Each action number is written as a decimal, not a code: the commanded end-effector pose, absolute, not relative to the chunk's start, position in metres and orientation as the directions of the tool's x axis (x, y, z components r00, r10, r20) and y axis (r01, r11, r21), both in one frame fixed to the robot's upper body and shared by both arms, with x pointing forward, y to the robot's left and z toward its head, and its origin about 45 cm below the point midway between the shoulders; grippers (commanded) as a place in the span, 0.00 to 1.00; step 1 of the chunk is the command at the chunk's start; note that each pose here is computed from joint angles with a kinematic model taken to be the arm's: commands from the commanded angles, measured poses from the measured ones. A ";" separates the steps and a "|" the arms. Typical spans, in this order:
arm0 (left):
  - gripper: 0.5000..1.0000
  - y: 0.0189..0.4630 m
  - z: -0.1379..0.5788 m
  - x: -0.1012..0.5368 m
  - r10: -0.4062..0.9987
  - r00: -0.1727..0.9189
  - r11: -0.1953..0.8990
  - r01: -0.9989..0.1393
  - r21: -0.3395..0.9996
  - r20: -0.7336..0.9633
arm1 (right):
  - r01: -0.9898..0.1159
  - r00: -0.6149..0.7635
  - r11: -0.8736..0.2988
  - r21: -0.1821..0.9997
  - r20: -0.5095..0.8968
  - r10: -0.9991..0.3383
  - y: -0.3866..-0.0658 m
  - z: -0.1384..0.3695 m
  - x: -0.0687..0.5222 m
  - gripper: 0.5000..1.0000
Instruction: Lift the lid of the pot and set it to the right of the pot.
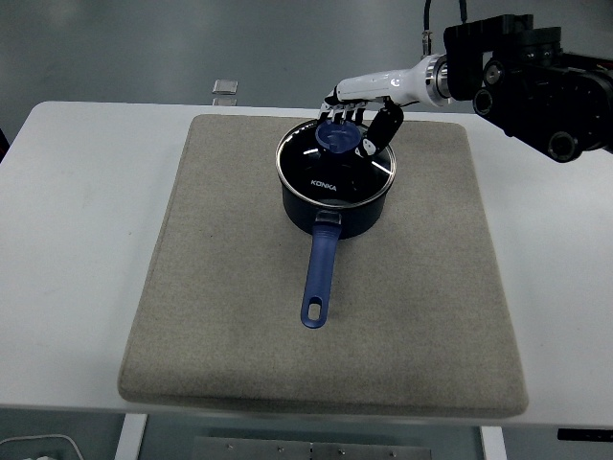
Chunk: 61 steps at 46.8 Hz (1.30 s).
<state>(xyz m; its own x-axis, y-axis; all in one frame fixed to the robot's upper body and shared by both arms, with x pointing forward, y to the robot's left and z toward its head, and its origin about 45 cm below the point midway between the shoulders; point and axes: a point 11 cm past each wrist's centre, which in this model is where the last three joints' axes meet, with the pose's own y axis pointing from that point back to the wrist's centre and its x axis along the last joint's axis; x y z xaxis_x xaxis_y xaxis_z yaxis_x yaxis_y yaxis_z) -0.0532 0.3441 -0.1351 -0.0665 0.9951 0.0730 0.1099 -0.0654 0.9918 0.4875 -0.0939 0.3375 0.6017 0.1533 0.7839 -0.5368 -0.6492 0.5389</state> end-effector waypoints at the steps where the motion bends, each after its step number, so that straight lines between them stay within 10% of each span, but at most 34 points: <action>1: 1.00 0.344 -0.135 -0.053 0.995 -0.067 -0.065 0.110 0.992 0.073 | -0.536 0.603 -0.650 0.539 0.783 0.152 -0.094 0.339 0.488 0.31; 14: 1.00 0.344 -0.135 -0.053 0.995 -0.067 -0.065 0.110 0.992 0.073 | -0.548 0.596 -0.638 0.541 0.788 0.155 -0.102 0.362 0.492 0.27; 61: 1.00 0.344 -0.135 -0.053 0.995 -0.067 -0.065 0.110 0.992 0.073 | -0.703 0.664 -0.397 0.591 0.744 -0.068 -0.304 0.340 0.496 0.08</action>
<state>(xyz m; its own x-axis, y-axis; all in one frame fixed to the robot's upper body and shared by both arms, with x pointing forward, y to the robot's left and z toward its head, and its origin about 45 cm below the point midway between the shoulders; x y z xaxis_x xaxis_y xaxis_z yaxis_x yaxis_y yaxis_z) -0.0532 0.3441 -0.1351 -0.0671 0.9951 0.0730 0.1100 -0.0654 0.9918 0.4980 -0.3005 0.3474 0.6562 -0.0622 0.7520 -0.7066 -0.4005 0.5834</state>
